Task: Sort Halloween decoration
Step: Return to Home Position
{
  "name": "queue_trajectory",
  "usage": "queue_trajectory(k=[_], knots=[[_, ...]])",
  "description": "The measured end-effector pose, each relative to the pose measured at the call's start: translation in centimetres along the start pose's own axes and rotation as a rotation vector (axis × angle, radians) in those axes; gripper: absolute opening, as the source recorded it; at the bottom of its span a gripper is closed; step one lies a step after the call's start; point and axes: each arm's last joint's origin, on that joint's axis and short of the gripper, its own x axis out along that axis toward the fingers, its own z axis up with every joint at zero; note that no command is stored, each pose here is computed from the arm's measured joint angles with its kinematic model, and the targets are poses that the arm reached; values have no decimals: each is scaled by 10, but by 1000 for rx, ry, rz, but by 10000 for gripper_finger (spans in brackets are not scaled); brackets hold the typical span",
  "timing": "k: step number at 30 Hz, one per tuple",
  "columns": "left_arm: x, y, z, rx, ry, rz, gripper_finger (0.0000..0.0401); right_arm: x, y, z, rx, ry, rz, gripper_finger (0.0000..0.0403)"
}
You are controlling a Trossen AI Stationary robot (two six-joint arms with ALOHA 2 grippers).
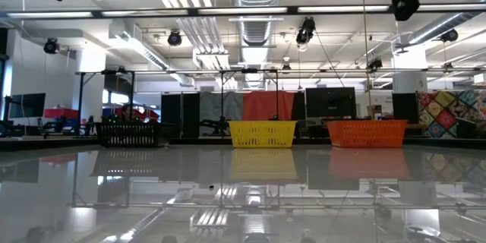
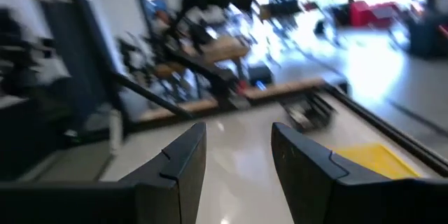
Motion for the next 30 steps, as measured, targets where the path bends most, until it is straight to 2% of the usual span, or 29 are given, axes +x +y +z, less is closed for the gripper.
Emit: queue_trajectory(k=[3, 8, 12, 30], knots=[[-7, -2, 1, -23, -30, -8, 129, -4, 0, -16, -4, -47, 67, 153], [-15, -4, 1, -28, -68, -17, 129, -12, -4, -45, 20, -84, 80, 153], [-19, -4, 0, -28, -70, -18, 129, -17, -5, -59, -11, -174, 105, 153], [-32, -7, -3, -28, -112, -27, 130, -2, -18, -104, 5, -138, 116, 153]])
